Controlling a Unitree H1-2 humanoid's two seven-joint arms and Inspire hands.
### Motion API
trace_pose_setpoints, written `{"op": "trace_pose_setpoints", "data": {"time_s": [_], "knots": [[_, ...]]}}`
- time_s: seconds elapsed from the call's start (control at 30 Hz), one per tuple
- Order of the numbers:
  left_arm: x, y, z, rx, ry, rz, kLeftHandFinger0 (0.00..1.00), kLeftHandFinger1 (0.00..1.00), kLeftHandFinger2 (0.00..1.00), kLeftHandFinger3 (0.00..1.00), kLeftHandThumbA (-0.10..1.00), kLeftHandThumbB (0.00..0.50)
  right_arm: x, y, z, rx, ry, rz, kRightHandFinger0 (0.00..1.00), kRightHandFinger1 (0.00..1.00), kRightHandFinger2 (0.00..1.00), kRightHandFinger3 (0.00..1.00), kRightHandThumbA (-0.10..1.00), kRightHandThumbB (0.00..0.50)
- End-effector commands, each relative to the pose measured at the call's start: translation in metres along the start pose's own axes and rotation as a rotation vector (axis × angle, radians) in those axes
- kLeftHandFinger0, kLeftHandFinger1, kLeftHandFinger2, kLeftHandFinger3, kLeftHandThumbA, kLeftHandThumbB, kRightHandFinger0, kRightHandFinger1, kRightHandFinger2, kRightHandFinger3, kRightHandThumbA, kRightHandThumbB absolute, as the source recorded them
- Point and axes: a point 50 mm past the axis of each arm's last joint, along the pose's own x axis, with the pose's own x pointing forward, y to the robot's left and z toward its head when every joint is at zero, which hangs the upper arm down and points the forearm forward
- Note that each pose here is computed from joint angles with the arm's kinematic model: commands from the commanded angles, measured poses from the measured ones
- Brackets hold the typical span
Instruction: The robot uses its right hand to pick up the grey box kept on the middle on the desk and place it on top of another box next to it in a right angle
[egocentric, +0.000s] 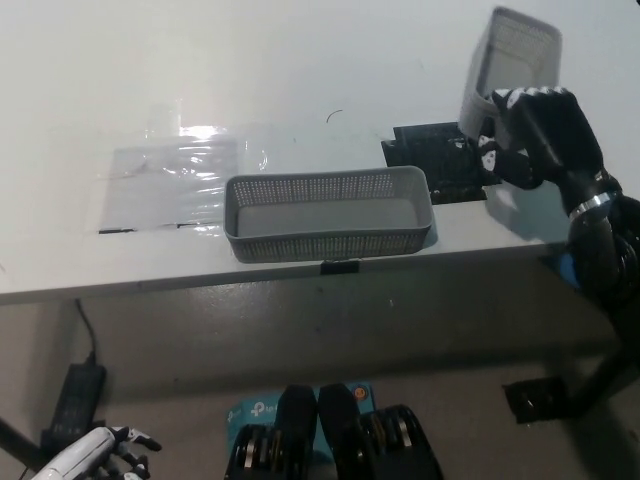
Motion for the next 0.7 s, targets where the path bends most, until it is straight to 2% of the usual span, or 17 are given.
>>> {"op": "trace_pose_setpoints", "data": {"time_s": [0.0,0.1,0.17,0.2,0.27,0.3,0.37,0.4,0.43,0.5,0.6,0.67], "knots": [[-0.005,0.008,-0.001,0.04,-0.007,0.005,0.38,0.41,0.55,0.71,0.32,0.352,0.024,-0.038,0.022,-0.066,-0.16,-0.063,0.0,0.16,0.5,0.24,-0.1,0.303],[-0.005,0.008,-0.001,0.048,0.001,0.002,0.36,0.39,0.53,0.69,0.32,0.347,0.024,-0.039,0.038,-0.059,-0.191,-0.054,0.0,0.14,0.5,0.25,-0.1,0.332],[-0.004,0.008,-0.002,0.045,-0.001,0.003,0.37,0.4,0.54,0.7,0.32,0.348,0.024,-0.039,0.045,-0.049,-0.214,-0.044,0.0,0.13,0.49,0.25,-0.1,0.298],[-0.004,0.008,-0.002,0.043,-0.002,0.002,0.38,0.41,0.54,0.7,0.32,0.348,0.024,-0.038,0.048,-0.038,-0.223,-0.04,0.0,0.12,0.47,0.23,-0.1,0.288],[-0.004,0.008,-0.002,0.029,-0.003,-0.001,0.39,0.41,0.55,0.7,0.3,0.34,0.022,-0.034,0.061,-0.016,-0.238,-0.009,0.0,0.02,0.35,0.19,-0.1,0.289],[-0.003,0.008,-0.002,0.034,0.003,0.0,0.39,0.41,0.55,0.7,0.3,0.348,0.02,-0.032,0.066,-0.016,-0.247,0.011,0.0,0.0,0.33,0.19,-0.1,0.284],[-0.003,0.008,-0.002,0.04,0.004,0.001,0.39,0.42,0.56,0.7,0.32,0.347,0.018,-0.03,0.074,0.0,-0.261,0.017,0.0,0.0,0.3,0.18,-0.1,0.355],[-0.003,0.008,-0.002,0.043,0.003,0.002,0.39,0.42,0.56,0.69,0.32,0.347,0.018,-0.029,0.076,-0.002,-0.262,0.019,0.0,0.0,0.29,0.18,-0.1,0.358],[-0.003,0.008,-0.001,0.038,0.002,-0.001,0.39,0.43,0.56,0.68,0.32,0.353,0.016,-0.025,0.082,0.01,-0.271,0.033,0.0,0.0,0.28,0.18,-0.1,0.385],[-0.003,0.008,-0.001,0.038,-0.001,0.0,0.39,0.42,0.57,0.68,0.31,0.344,0.014,-0.019,0.09,0.004,-0.311,0.032,0.0,0.0,0.3,0.18,-0.1,0.374],[-0.005,0.01,0.0,0.031,0.005,-0.006,0.38,0.41,0.58,0.7,0.3,0.335,0.011,-0.013,0.101,0.036,-0.313,0.052,0.0,0.0,0.26,0.18,-0.1,0.3],[-0.005,0.01,0.001,0.029,0.008,-0.005,0.38,0.41,0.57,0.72,0.3,0.338,0.009,-0.008,0.109,0.045,-0.323,0.052,0.0,0.0,0.25,0.16,-0.1,0.345]]}}
